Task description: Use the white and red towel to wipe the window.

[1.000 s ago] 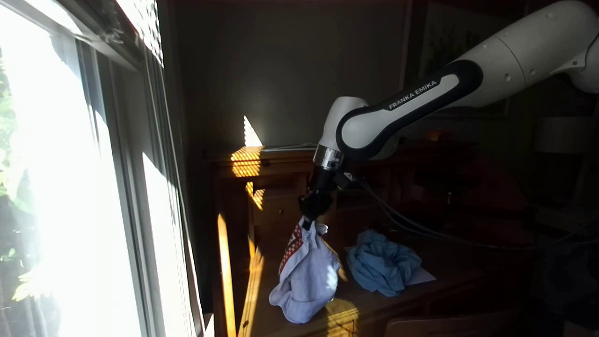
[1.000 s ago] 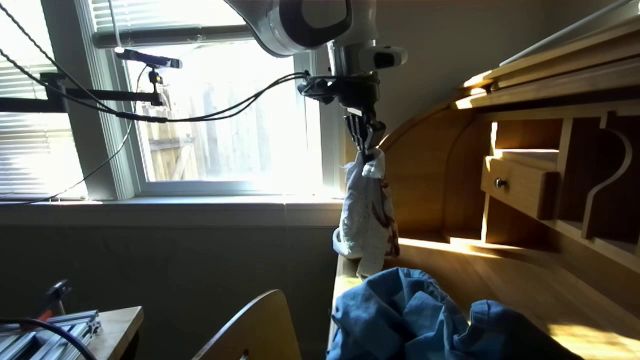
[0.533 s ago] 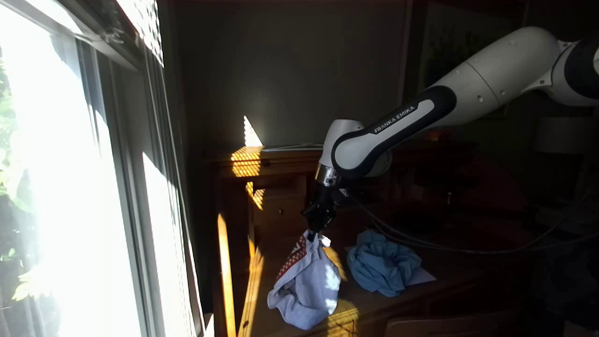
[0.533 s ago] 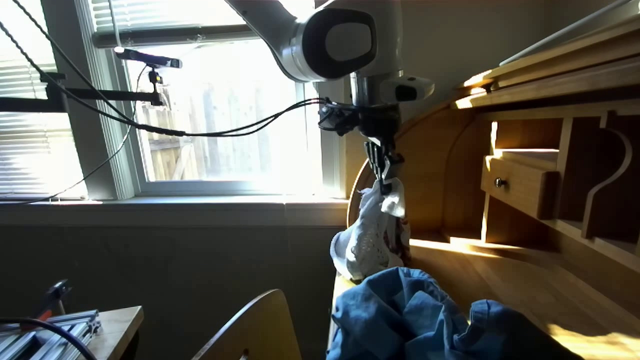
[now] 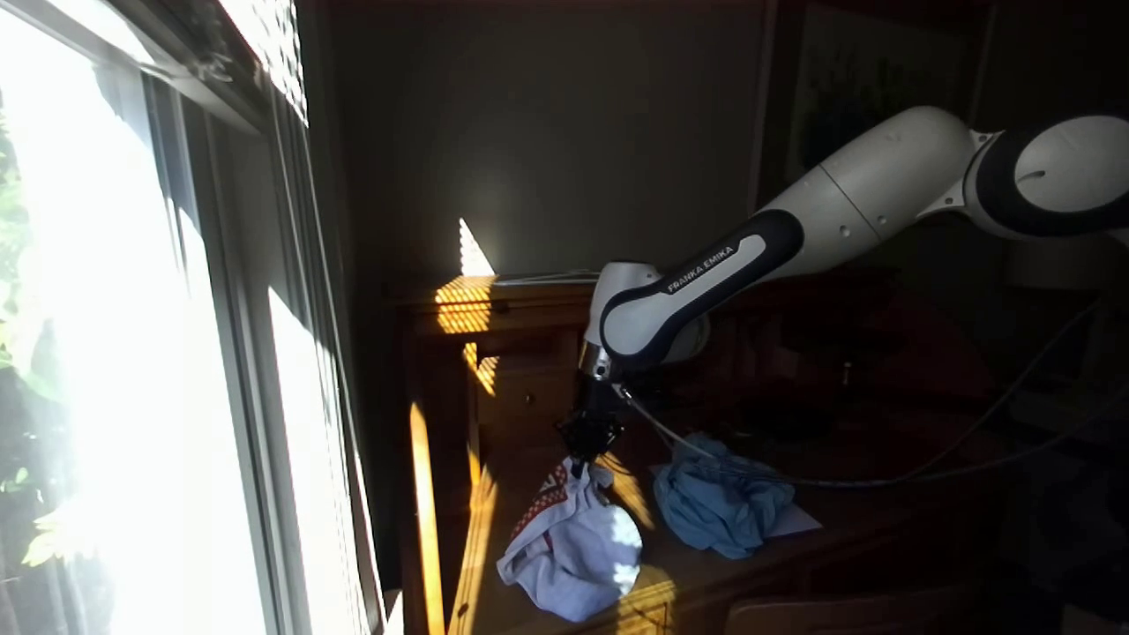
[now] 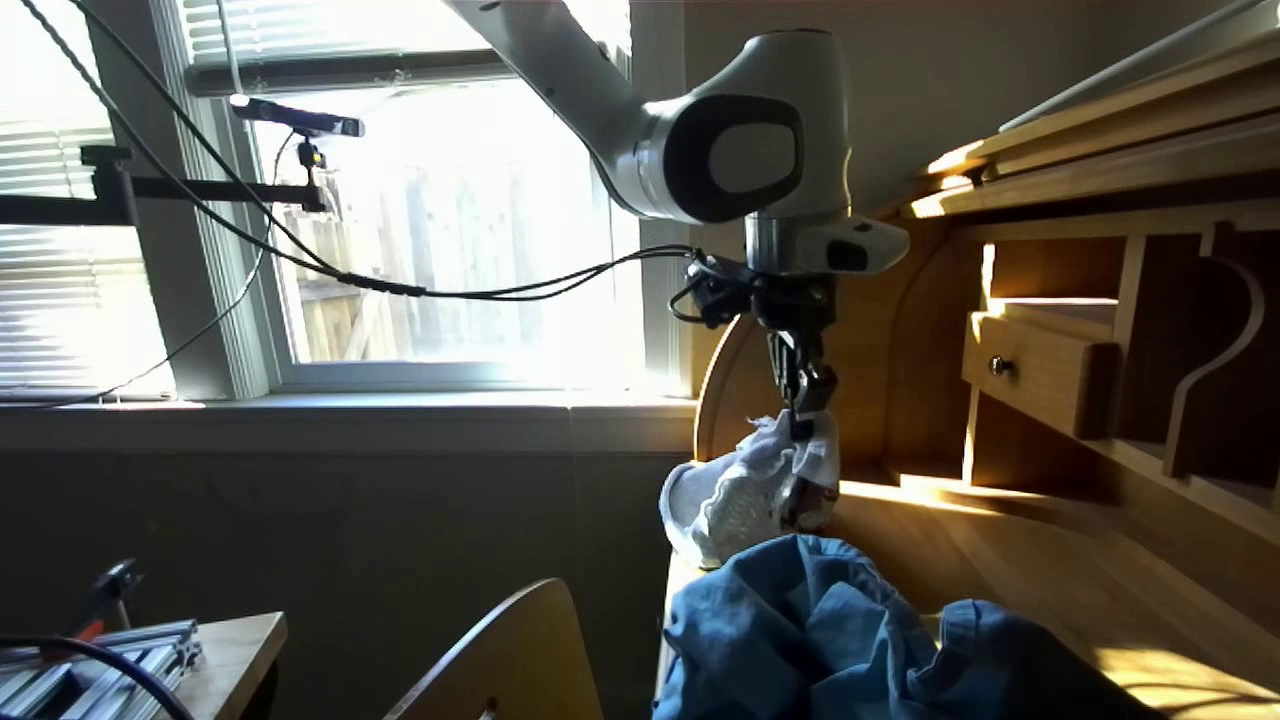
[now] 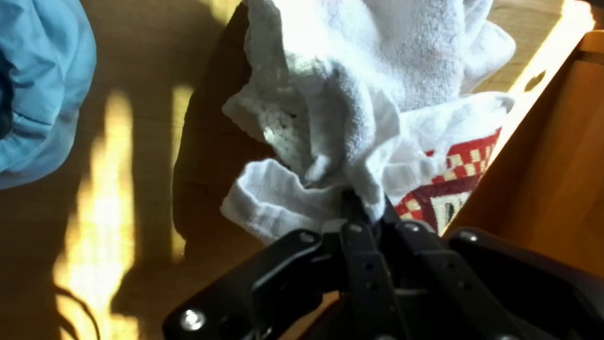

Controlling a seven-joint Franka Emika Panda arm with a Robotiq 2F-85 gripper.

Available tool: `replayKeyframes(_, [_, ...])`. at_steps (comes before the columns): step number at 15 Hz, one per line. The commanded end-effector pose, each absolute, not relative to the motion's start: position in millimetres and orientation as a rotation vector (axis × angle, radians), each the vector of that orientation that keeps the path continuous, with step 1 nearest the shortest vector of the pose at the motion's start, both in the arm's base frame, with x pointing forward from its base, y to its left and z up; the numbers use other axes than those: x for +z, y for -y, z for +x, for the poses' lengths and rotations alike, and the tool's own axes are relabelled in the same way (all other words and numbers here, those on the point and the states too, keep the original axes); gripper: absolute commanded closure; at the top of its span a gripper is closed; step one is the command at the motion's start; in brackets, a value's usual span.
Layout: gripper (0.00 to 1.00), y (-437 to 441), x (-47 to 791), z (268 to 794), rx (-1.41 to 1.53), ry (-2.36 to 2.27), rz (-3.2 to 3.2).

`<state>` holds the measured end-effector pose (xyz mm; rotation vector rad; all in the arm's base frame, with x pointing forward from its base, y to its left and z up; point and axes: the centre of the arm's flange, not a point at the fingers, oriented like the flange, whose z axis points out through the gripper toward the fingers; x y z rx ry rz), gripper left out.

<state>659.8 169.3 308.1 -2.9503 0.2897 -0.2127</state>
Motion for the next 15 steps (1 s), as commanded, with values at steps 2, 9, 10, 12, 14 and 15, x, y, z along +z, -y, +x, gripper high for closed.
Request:
replayKeyframes(2, [0.98,-182.9,270.7,682.5,-0.136,-0.354,-3.010])
replayKeyframes(9, [0.67,-188.2,247.9,690.6,-0.096,-0.325,-3.073])
replayKeyframes(10, [0.65,-189.0,251.7,691.7,-0.100,-0.310,-3.077])
replayKeyframes(12, [0.52,-194.4,270.3,691.1,-0.085,-0.296,-3.102])
replayKeyframes(14, [0.38,-200.8,294.4,683.6,0.012,-0.284,-3.119])
replayKeyframes(15, [0.31,-203.1,308.1,677.4,0.029,-0.276,-3.124])
